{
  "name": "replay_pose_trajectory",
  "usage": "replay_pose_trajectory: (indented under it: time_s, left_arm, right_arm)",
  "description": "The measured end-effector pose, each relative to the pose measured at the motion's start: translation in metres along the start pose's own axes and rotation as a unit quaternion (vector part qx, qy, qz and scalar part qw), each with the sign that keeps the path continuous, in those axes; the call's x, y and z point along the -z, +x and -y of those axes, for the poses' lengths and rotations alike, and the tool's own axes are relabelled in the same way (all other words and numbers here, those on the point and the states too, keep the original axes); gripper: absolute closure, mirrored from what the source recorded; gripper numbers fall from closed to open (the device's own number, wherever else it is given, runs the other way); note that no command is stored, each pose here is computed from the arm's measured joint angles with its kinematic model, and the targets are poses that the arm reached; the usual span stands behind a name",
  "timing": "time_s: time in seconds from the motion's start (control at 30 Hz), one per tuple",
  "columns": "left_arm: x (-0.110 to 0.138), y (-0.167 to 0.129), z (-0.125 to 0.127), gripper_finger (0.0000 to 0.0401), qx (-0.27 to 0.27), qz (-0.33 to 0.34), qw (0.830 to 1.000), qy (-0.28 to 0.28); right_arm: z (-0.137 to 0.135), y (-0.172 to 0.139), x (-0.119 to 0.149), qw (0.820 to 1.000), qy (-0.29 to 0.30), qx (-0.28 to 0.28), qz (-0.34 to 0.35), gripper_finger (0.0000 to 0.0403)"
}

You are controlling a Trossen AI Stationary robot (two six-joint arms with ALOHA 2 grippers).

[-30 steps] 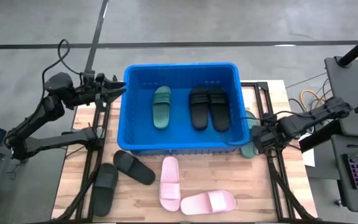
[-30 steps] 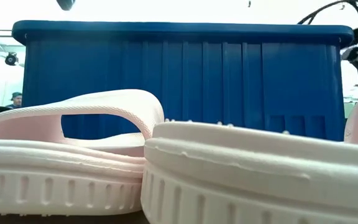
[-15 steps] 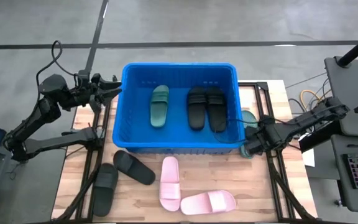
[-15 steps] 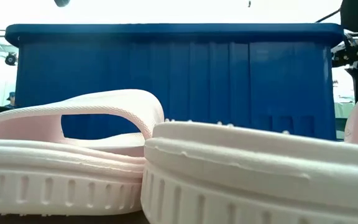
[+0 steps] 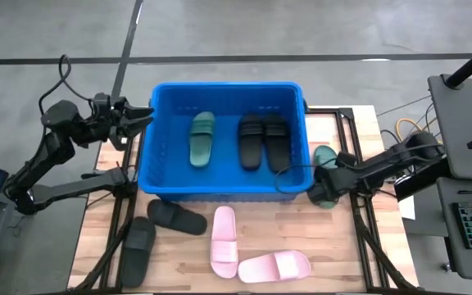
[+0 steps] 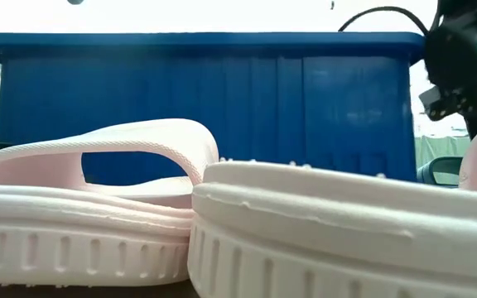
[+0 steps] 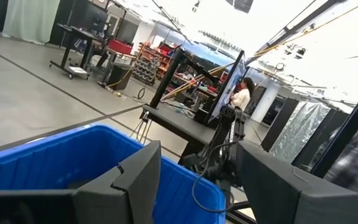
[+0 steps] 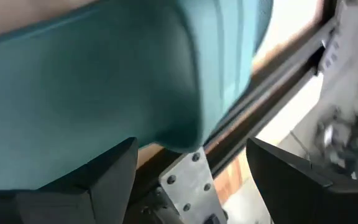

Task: Pick and place slides into bin
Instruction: Put the green slide into the blue bin

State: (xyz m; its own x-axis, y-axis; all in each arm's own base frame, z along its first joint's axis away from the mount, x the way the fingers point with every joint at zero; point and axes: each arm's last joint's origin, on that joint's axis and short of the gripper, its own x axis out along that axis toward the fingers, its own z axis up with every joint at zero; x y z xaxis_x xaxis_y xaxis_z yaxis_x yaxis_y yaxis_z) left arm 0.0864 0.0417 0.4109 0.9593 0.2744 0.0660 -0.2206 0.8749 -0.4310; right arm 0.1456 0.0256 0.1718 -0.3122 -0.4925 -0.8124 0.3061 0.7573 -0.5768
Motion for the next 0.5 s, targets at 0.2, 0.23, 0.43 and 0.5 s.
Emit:
replay_pose_trajectory:
  time_s: [0.2,0.23,0.43,0.5]
  left_arm:
    - [-0.001,-0.004,0.001,0.0208,0.003,0.006,1.0,0.0]
    - [-0.001,-0.005,0.002,0.0208,0.004,0.007,1.0,0.001]
    - [-0.002,-0.01,0.004,0.0208,0.008,0.015,1.0,-0.009]
    - [-0.002,-0.011,0.004,0.0208,0.009,0.016,1.0,-0.01]
  right_arm:
    - [-0.003,0.012,-0.014,0.998,0.03,0.041,-0.044,0.0116]
    - [-0.004,0.014,-0.016,0.997,0.028,0.048,-0.05,0.0118]
    - [-0.009,0.019,-0.021,0.992,0.025,0.096,-0.073,0.0155]
    - [-0.01,0.021,-0.022,0.991,0.027,0.109,-0.075,0.0176]
